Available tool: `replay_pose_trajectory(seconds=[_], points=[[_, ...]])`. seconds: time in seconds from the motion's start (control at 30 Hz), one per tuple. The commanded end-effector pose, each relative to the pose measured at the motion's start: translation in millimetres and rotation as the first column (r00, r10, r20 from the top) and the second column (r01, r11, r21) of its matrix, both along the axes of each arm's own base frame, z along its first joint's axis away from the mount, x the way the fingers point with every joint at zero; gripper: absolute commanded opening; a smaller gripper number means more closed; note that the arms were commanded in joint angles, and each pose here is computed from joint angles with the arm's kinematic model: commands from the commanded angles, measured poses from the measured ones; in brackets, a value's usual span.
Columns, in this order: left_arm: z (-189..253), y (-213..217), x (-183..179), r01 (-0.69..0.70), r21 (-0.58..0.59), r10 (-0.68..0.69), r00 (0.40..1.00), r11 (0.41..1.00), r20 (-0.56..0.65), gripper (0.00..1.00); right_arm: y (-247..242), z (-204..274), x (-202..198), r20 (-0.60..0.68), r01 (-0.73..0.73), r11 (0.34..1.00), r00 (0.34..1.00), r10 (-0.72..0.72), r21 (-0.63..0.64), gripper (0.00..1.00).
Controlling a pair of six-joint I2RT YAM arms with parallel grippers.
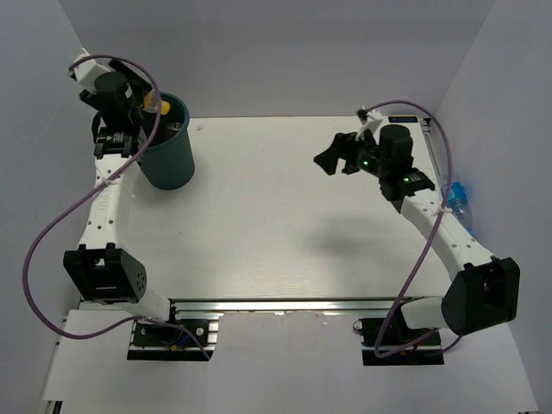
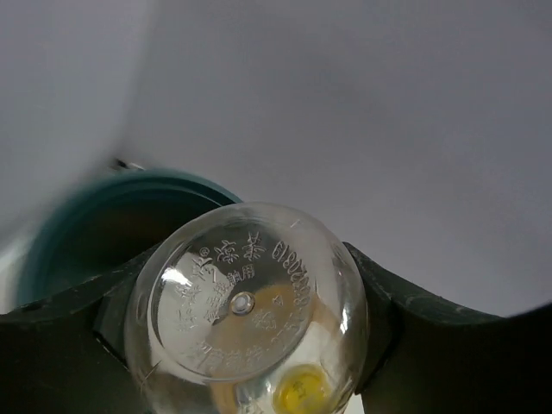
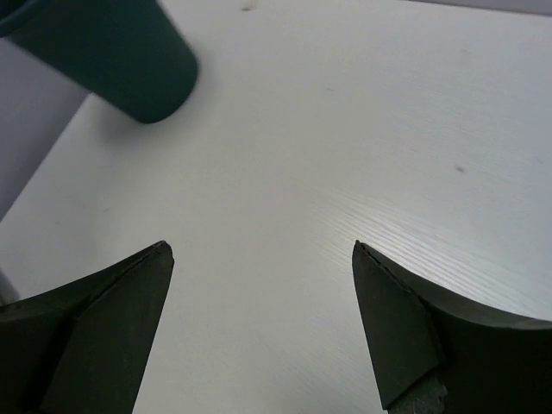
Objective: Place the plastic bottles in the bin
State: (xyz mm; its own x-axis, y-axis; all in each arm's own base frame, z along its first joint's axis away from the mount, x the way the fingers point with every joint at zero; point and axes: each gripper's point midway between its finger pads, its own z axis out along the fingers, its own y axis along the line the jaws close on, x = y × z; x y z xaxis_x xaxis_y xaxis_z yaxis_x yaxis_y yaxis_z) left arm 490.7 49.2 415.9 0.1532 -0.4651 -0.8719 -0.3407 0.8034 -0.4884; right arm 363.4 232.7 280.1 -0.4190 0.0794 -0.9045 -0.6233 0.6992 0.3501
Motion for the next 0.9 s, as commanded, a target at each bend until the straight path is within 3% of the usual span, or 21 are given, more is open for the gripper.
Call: replay_pose_trajectory(seconds=[0.0,0.03,0.07,0.1,0.13,0.27,0.4,0.47,0.5,0.6,0.67,0.7,0.77,0.8,0.87], points=[[-28,86,-20,-0.338,0.091,0.348,0.928,0.937,-0.131,0.42,-53,-15,10,-0.074,0.166,0.986,0.983,-0.167,-0.017,0.89],[-34,93,-16,-0.35,0.101,0.362,0.921,0.931,-0.145,0.46,-65,-18,12,-0.083,0.198,0.98,0.976,-0.199,-0.019,0.88],[-49,99,-7,-0.347,0.133,0.367,0.912,0.928,-0.181,0.72,-84,-20,17,-0.081,0.25,0.968,0.964,-0.252,-0.031,0.88],[-50,102,-2,-0.342,0.147,0.366,0.913,0.928,-0.181,0.9,-99,-21,18,-0.071,0.302,0.952,0.95,-0.306,-0.057,0.88],[-53,102,3,-0.333,0.16,0.36,0.914,0.929,-0.19,0.98,-112,-24,19,-0.064,0.342,0.936,0.936,-0.347,-0.08,0.89],[-55,93,27,-0.255,0.163,0.287,0.933,0.953,-0.219,0.98,-191,-22,28,0.011,0.511,0.829,0.852,-0.523,-0.227,0.89],[-18,87,33,-0.226,0.146,0.25,0.953,0.963,-0.171,0.98,-281,-42,34,0.083,0.618,0.614,0.735,-0.673,-0.492,0.89],[11,78,33,-0.183,0.13,0.198,0.973,0.974,-0.118,0.98,-314,-50,36,0.099,0.634,0.534,0.691,-0.717,-0.56,0.89],[21,71,30,-0.149,0.126,0.162,0.981,0.981,-0.103,0.98,-337,-66,37,0.109,0.63,0.446,0.646,-0.756,-0.636,0.89],[43,30,20,0.053,0.095,-0.05,0.998,0.994,-0.04,0.98,-384,-96,40,0.109,0.593,0.318,0.572,-0.813,-0.74,0.89],[45,-6,13,0.199,0.091,-0.199,0.98,0.976,-0.008,0.98,-402,-110,42,0.094,0.562,0.291,0.557,-0.825,-0.775,0.89],[24,-31,13,0.252,0.082,-0.251,0.968,0.964,-0.025,0.98,-407,-124,49,0.08,0.538,0.294,0.565,-0.821,-0.79,0.89],[34,-79,-13,0.331,0.107,-0.334,0.942,0.938,0.012,0.98,-417,-148,54,0.066,0.487,0.29,0.59,-0.805,-0.823,0.89],[8,-89,-16,0.346,0.1,-0.346,0.938,0.933,-0.018,0.98,-423,-153,57,0.076,0.48,0.271,0.587,-0.806,-0.834,0.89],[7,-109,-35,0.385,0.094,-0.388,0.922,0.918,0.007,0.98,-435,-173,56,0.062,0.443,0.249,0.577,-0.814,-0.861,0.89]])
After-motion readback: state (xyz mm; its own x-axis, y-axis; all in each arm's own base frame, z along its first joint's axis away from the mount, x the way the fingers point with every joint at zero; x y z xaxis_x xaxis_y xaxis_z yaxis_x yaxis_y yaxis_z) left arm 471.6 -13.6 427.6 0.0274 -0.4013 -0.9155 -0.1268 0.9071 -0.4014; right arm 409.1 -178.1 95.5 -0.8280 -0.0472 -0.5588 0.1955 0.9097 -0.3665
